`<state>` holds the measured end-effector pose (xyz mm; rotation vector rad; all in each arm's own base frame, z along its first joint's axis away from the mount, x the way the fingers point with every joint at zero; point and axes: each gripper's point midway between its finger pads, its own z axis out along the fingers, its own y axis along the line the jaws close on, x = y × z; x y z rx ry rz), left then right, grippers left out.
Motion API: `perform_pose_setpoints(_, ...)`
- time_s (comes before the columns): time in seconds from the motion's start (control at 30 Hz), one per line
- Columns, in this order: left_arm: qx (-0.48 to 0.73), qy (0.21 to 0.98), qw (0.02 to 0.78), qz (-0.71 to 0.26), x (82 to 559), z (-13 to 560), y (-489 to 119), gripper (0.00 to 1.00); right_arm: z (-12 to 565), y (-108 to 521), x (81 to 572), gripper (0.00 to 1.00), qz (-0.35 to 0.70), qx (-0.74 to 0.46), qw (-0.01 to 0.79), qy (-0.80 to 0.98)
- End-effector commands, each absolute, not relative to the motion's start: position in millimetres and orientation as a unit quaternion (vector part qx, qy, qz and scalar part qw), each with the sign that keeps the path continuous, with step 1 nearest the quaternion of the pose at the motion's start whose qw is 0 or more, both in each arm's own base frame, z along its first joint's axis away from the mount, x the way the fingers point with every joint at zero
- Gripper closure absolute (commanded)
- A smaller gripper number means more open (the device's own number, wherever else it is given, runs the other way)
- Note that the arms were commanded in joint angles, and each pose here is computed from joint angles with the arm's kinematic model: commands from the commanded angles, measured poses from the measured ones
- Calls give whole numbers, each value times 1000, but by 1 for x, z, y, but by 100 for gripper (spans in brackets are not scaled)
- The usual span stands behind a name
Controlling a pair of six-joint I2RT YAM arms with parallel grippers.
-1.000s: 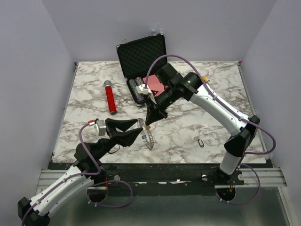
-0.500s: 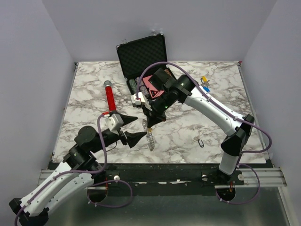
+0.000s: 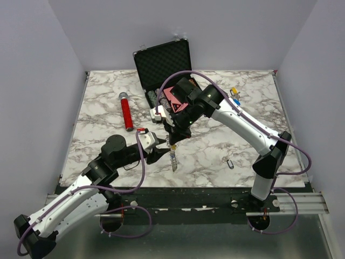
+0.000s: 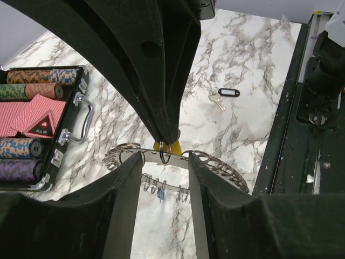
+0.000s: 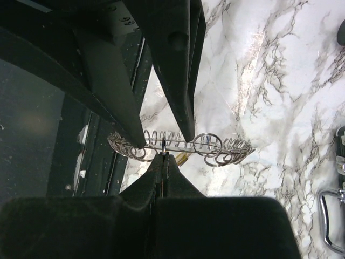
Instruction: Put the keys on the keyring
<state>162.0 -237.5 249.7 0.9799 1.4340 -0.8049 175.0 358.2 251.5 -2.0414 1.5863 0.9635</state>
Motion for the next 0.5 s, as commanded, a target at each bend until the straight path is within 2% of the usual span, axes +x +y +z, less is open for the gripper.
perform_pose_setpoints(0.0,433,579,603,-338,165,266,-241,55,256,359,172,99,339,-734,191,556)
perform_pose_setpoints(0.33,442,581,590,-346,165,262,-247,77,259,360,170,100,345,-735,192,552)
perform_pose_setpoints(0.47,445,586,583,-344,165,258,-247,79,259,360,170,99,345,-735,192,551)
